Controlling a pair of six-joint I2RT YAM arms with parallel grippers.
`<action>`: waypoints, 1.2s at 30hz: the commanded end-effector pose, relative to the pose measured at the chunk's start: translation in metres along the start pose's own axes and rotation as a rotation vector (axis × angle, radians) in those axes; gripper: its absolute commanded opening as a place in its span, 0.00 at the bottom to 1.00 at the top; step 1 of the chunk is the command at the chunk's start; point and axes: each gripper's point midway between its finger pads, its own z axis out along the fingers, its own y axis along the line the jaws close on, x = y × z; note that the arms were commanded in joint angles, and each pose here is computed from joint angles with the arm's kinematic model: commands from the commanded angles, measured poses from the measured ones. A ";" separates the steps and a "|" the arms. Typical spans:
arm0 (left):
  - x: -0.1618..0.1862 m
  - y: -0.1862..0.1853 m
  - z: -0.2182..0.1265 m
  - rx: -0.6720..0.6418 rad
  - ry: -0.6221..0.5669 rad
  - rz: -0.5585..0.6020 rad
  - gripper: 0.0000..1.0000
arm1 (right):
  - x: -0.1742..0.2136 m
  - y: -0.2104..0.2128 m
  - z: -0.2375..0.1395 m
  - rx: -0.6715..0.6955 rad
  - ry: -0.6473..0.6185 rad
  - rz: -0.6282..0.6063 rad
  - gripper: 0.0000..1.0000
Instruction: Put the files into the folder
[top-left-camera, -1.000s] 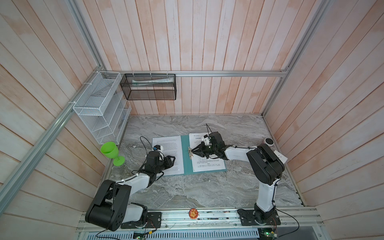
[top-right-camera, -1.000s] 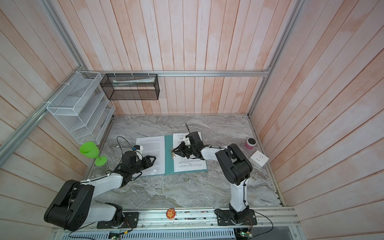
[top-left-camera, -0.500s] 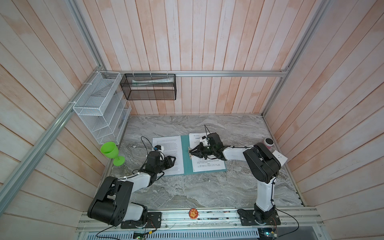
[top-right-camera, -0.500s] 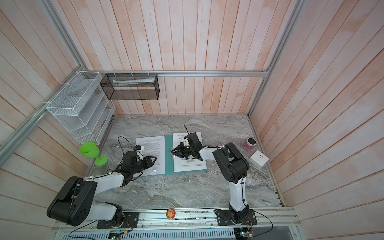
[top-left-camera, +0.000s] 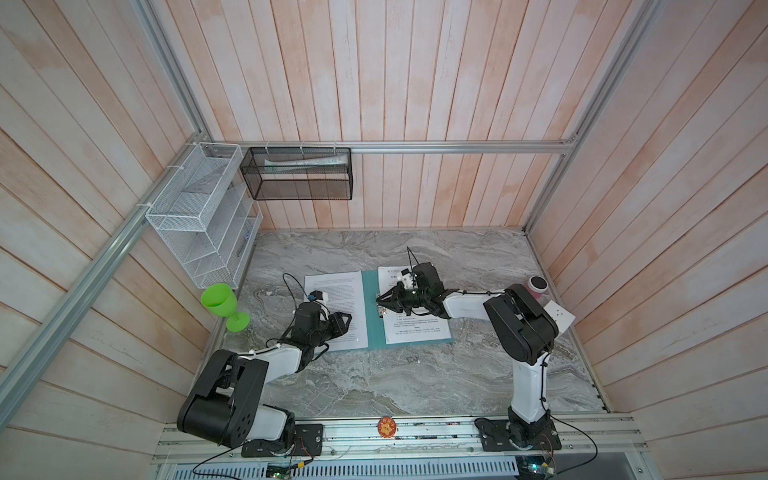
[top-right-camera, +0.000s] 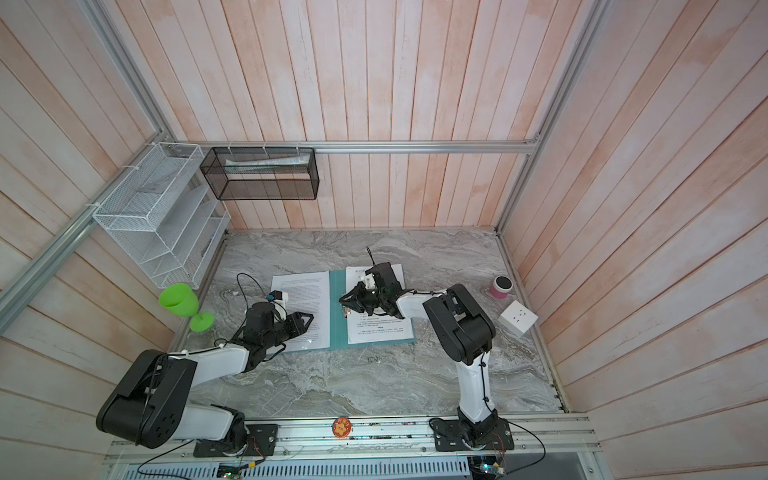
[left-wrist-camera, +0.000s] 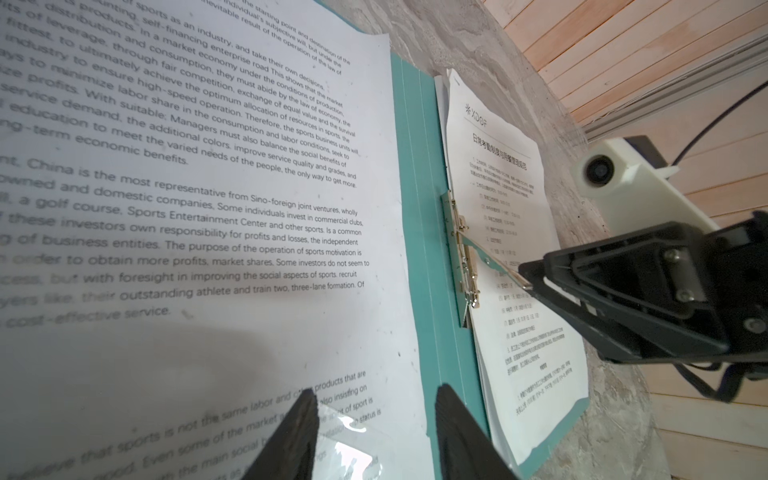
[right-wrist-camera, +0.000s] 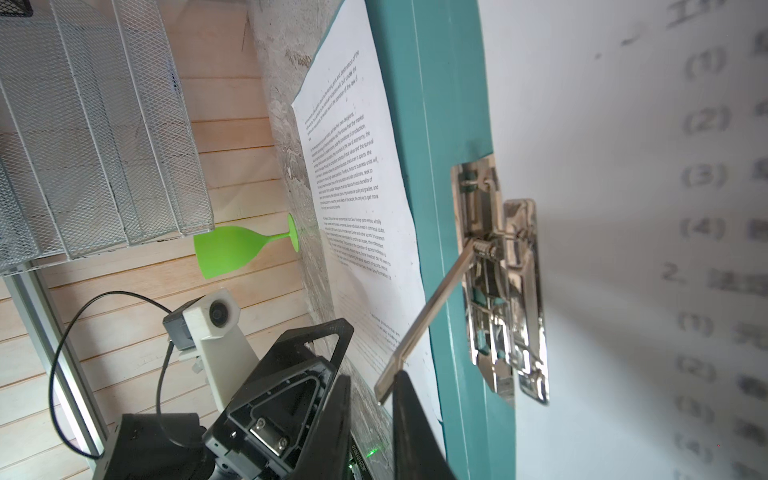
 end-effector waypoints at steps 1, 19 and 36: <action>0.003 0.003 0.001 -0.003 0.004 0.004 0.48 | 0.003 0.000 0.008 -0.004 0.025 -0.014 0.18; 0.003 0.007 0.004 -0.018 0.008 0.001 0.47 | 0.006 -0.002 0.010 0.007 0.039 -0.024 0.09; 0.012 0.023 0.014 -0.072 0.053 -0.020 0.45 | 0.025 -0.040 0.007 0.069 0.065 0.020 0.06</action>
